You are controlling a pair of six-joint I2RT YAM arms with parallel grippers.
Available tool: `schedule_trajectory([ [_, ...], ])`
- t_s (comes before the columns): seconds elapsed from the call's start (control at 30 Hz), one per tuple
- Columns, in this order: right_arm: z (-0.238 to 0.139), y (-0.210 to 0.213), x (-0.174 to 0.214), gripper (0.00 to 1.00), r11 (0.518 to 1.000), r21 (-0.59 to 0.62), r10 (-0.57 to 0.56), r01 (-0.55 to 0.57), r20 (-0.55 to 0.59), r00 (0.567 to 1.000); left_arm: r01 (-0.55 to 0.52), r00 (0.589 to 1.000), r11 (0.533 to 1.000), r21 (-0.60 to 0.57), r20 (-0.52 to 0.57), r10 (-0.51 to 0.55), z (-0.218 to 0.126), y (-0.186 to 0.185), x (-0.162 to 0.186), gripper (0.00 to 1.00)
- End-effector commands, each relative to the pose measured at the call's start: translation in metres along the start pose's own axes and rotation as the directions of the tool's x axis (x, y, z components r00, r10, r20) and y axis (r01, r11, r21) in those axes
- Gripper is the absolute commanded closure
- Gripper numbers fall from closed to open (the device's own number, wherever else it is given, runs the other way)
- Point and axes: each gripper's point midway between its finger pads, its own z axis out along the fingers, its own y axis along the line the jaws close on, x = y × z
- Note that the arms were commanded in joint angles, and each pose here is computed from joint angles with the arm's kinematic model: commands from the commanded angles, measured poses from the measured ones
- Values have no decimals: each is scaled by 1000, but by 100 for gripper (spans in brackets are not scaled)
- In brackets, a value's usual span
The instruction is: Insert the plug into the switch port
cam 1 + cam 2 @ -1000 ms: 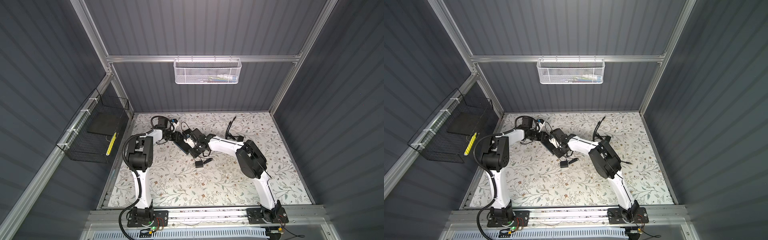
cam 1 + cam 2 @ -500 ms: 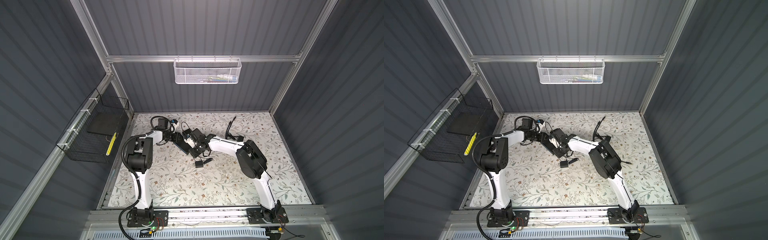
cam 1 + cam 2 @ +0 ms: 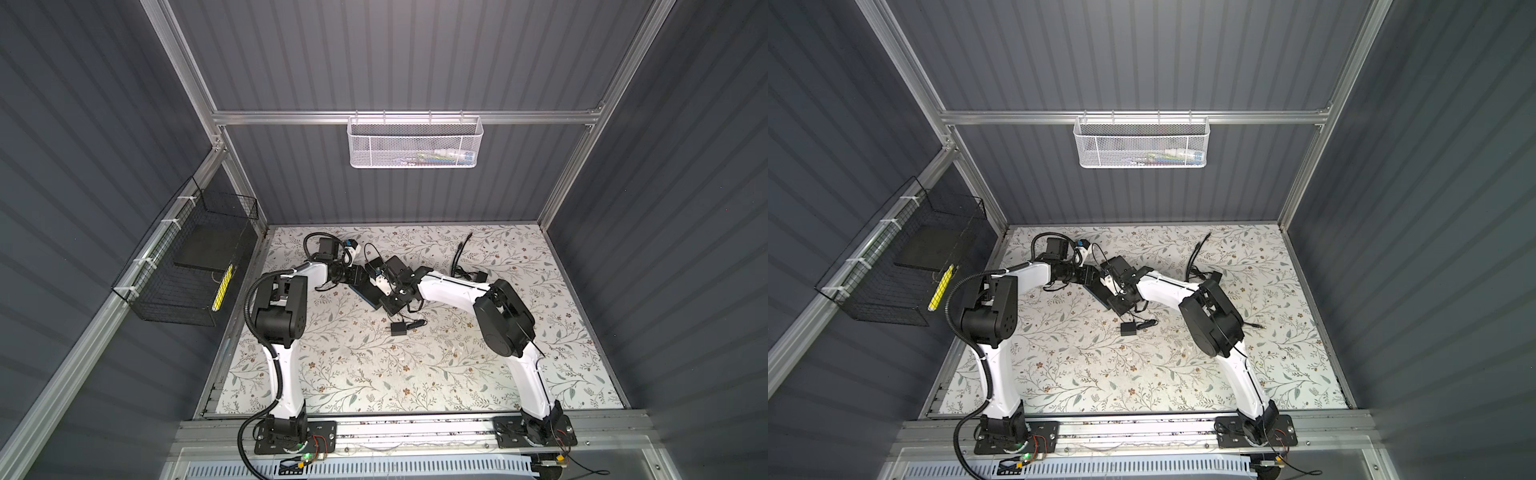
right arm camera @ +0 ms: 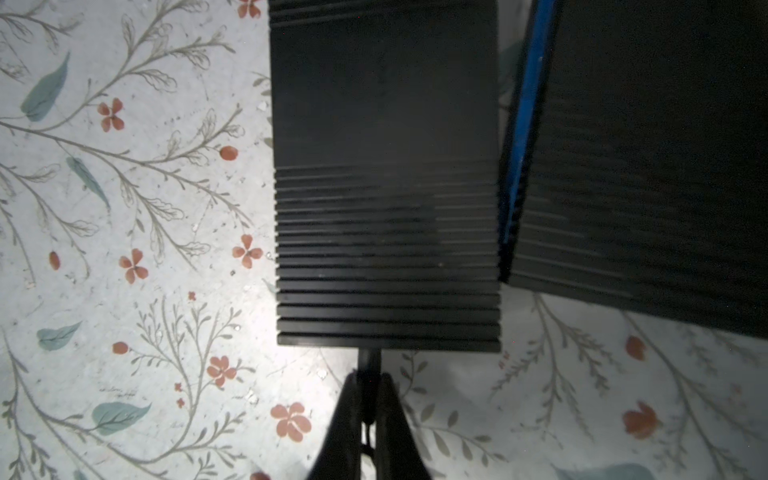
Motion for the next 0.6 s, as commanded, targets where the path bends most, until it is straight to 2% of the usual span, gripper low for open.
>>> schedule_trajectory([
  [0.0,-27,-4,-76,91,999,21,-29,24,248,968,111,973,981,157,-217,-75,15,-57,63,53],
  [0.4,-18,-8,-78,92,999,31,-18,11,241,970,122,971,977,174,-224,-82,20,-64,69,54],
  [0.57,-25,-11,-86,92,999,40,-14,3,271,963,121,969,976,179,-233,-78,22,-69,73,54],
])
